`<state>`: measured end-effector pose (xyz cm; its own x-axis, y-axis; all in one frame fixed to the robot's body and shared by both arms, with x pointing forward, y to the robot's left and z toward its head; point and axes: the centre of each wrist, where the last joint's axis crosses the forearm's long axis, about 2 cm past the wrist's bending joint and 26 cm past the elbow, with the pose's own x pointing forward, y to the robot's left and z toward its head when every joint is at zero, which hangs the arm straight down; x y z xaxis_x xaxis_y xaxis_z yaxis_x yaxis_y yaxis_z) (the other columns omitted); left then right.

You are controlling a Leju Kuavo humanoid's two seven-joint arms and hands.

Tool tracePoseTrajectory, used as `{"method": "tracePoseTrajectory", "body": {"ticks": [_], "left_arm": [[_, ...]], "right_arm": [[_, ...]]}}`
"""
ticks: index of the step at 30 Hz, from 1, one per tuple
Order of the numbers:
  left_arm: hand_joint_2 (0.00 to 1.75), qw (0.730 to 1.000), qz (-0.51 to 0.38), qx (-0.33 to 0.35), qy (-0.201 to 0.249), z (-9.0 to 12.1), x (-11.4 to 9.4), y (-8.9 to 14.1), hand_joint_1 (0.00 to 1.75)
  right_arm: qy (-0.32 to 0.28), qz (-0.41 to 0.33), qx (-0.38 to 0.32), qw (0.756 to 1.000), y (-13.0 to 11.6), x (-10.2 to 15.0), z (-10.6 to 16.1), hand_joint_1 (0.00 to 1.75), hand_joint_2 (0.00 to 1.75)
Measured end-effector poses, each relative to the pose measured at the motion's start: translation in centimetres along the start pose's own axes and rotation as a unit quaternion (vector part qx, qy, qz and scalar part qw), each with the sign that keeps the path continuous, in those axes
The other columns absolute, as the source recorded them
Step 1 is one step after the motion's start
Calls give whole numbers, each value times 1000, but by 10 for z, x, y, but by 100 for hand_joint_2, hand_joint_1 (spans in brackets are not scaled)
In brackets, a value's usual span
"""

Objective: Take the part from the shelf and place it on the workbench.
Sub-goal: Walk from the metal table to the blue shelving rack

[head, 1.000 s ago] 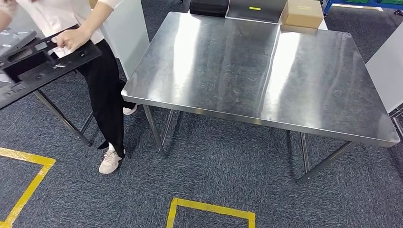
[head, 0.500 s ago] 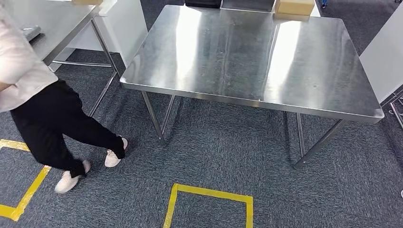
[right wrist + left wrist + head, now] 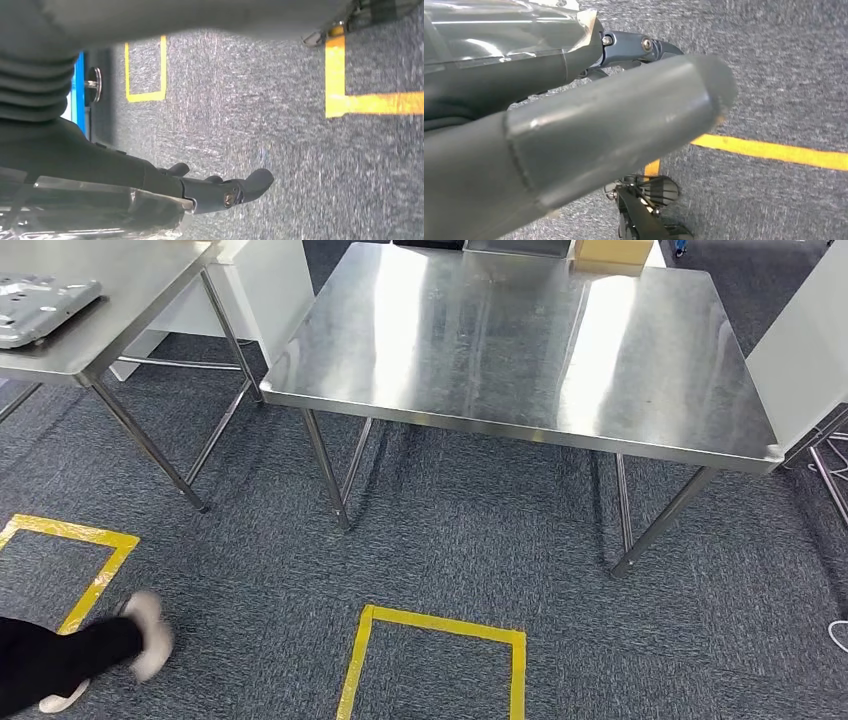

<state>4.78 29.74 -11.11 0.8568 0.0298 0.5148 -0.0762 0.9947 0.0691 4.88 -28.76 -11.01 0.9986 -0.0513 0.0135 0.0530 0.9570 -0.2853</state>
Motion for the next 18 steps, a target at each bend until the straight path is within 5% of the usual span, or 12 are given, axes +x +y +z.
{"method": "tracePoseTrajectory", "body": {"ticks": [18], "left_arm": [[0, 1000, -6, -4, 0, -1, 2, -2, 0]], "right_arm": [[-4, -4, 4, 1000, -3, 1, -1, 0, 175]]}}
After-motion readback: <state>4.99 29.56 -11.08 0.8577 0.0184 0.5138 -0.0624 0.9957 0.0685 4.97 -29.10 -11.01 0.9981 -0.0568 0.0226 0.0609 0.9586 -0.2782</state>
